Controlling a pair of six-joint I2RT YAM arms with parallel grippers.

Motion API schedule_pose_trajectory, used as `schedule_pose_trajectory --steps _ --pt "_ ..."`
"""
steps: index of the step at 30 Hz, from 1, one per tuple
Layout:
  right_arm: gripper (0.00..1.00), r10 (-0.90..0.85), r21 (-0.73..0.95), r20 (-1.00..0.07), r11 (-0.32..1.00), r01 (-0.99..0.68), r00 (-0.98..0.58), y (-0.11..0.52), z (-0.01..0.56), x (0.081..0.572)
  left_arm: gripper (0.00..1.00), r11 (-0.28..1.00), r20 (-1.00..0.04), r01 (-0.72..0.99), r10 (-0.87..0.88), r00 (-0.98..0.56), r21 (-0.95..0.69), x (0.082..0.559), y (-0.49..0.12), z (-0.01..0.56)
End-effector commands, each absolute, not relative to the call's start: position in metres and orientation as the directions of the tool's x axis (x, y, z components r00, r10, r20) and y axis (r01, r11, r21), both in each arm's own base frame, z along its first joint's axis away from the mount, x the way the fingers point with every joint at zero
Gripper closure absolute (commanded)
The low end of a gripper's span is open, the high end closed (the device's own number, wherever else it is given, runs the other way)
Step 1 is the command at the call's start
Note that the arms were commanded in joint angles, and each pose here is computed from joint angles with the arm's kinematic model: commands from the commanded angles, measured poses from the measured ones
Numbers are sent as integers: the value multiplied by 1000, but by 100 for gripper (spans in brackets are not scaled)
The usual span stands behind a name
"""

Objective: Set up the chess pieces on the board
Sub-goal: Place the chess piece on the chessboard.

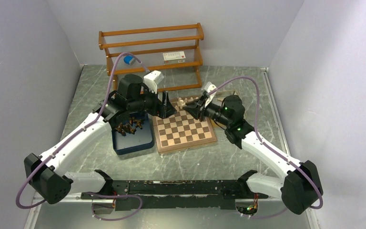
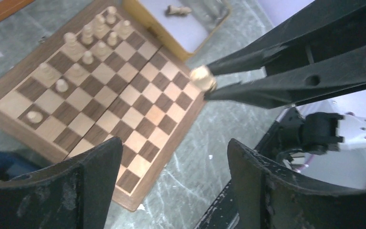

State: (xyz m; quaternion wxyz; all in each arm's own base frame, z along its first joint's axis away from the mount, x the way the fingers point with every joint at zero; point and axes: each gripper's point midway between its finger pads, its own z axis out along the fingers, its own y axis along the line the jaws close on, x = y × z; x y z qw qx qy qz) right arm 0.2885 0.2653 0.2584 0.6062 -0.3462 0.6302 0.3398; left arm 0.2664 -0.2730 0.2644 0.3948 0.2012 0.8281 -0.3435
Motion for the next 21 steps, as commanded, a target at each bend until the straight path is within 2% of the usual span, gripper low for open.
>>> schedule_pose_trajectory --steps 1,5,17,21 --pt "86 14 -32 -999 350 -936 39 284 273 252 18 534 -851 728 29 -524 -430 252 -289 307" --pt "86 62 -30 -997 249 -968 47 290 283 230 30 444 -869 784 21 -494 -434 239 -296 316" --pt "86 103 -62 -991 182 -981 82 289 301 209 40 264 -884 860 53 -464 -436 217 -311 324" --pt "86 107 -59 -991 177 -982 79 289 302 208 50 231 -884 868 64 -464 -439 214 -314 323"
